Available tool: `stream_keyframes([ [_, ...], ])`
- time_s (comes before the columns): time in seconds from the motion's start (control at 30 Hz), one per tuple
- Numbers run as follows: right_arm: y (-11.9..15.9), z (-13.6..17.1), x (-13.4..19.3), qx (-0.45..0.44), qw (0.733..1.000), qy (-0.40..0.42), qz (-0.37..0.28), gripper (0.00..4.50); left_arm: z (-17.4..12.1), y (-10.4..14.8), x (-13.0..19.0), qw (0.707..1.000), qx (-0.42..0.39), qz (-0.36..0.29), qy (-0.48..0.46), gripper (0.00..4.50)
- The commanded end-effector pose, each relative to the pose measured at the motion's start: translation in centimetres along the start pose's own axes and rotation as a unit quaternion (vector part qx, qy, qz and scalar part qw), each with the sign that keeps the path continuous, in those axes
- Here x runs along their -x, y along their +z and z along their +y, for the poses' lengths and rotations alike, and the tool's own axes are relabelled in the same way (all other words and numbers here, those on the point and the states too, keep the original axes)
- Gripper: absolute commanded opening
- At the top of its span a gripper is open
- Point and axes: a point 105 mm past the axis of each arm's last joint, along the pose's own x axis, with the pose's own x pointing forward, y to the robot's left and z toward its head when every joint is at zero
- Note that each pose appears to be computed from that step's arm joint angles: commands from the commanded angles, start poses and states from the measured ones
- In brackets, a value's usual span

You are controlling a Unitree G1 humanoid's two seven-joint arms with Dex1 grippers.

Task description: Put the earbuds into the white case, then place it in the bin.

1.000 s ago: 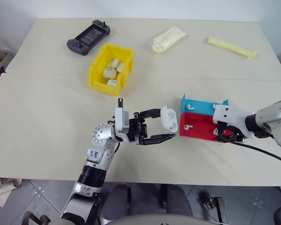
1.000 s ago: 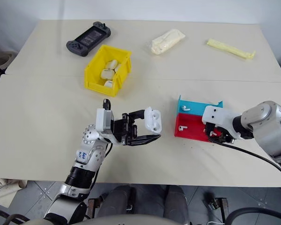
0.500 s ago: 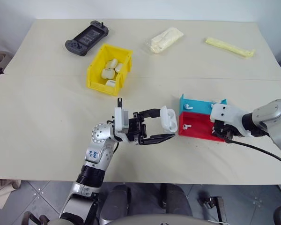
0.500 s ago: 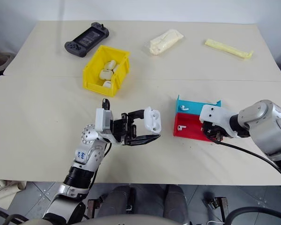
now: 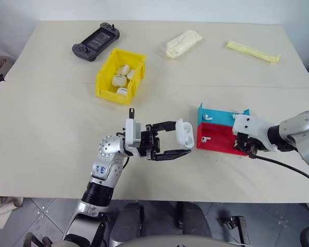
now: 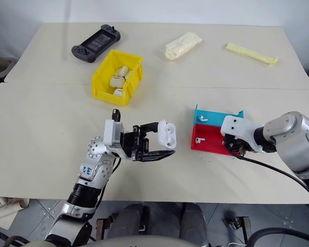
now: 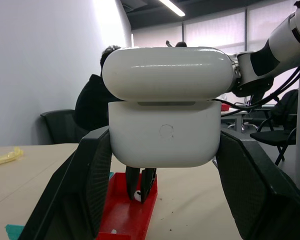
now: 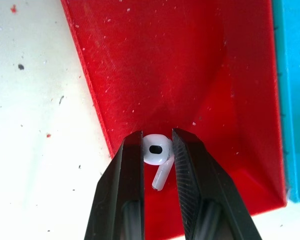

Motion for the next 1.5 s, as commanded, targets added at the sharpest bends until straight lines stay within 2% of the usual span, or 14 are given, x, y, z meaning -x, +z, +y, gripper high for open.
stream_keyframes([
  [0.03, -0.8, -0.1, 0.0, 0.013, 1.000, -0.001, 0.014, 0.45, 0.0, 0.8, -0.3, 1.000, -0.010, -0.012, -0.010, 2.77],
  [0.37, -0.1, -0.5, 0.1, 0.016, 1.000, -0.005, -0.008, 0.45, 0.0, 1.0, -0.3, 1.000, -0.012, -0.017, -0.003, 2.77],
  [0.47, 1.7, -0.6, 1.4, 0.004, 0.997, -0.001, -0.073, 0.45, 0.4, 1.4, -0.4, 0.999, -0.014, -0.027, 0.014, 2.77],
  [0.53, 2.9, -0.7, 2.9, -0.015, 0.990, 0.003, -0.141, 0.45, 0.8, 1.4, -0.3, 0.999, -0.016, -0.031, 0.029, 2.77],
  [0.67, 3.5, -0.6, 4.6, -0.056, 0.971, 0.002, -0.231, 0.45, 0.8, 1.7, -0.3, 0.999, -0.034, -0.032, 0.026, 2.77],
  [0.77, 4.5, 0.4, 5.6, -0.072, 0.943, 0.008, -0.325, 0.45, 0.5, 1.9, -0.1, 0.999, -0.018, -0.035, 0.016, 2.77],
  [0.83, 5.6, 0.6, 6.7, -0.109, 0.900, 0.007, -0.422, 0.45, 0.4, 2.0, 0.1, 0.999, -0.006, -0.043, 0.012, 2.77],
  [0.9, 5.3, -0.2, 6.8, -0.166, 0.870, -0.016, -0.464, 0.45, 0.7, 2.0, 0.1, 0.999, 0.010, -0.044, 0.014, 2.77],
  [0.97, 6.0, -0.4, 7.8, -0.177, 0.827, -0.033, -0.533, 0.45, 1.0, 2.0, 0.2, 0.999, 0.016, -0.042, 0.016, 2.77],
  [1.0, 6.7, -0.2, 8.6, -0.175, 0.795, -0.044, -0.579, 0.45, 1.3, 2.1, 0.4, 0.999, 0.016, -0.039, 0.021, 2.77],
  [1.07, 7.7, 0.9, 8.8, -0.194, 0.749, -0.021, -0.633, 0.45, 1.7, 2.2, 0.2, 0.999, 0.012, -0.035, 0.022, 2.77],
  [1.2, 10.6, 3.3, 8.5, -0.175, 0.727, 0.008, -0.664, 0.45, 1.9, 3.2, 0.4, 0.999, 0.008, -0.046, 0.023, 2.77],
  [1.3, 12.4, 4.4, 9.2, -0.149, 0.699, 0.016, -0.699, 0.45, 1.9, 3.5, 0.6, 0.999, 0.013, -0.047, 0.020, 2.77],
  [1.5, 14.7, 6.2, 9.8, -0.111, 0.677, 0.042, -0.727, 0.45, 1.7, 4.6, 0.5, 0.998, 0.041, -0.048, -0.006, 2.77],
])
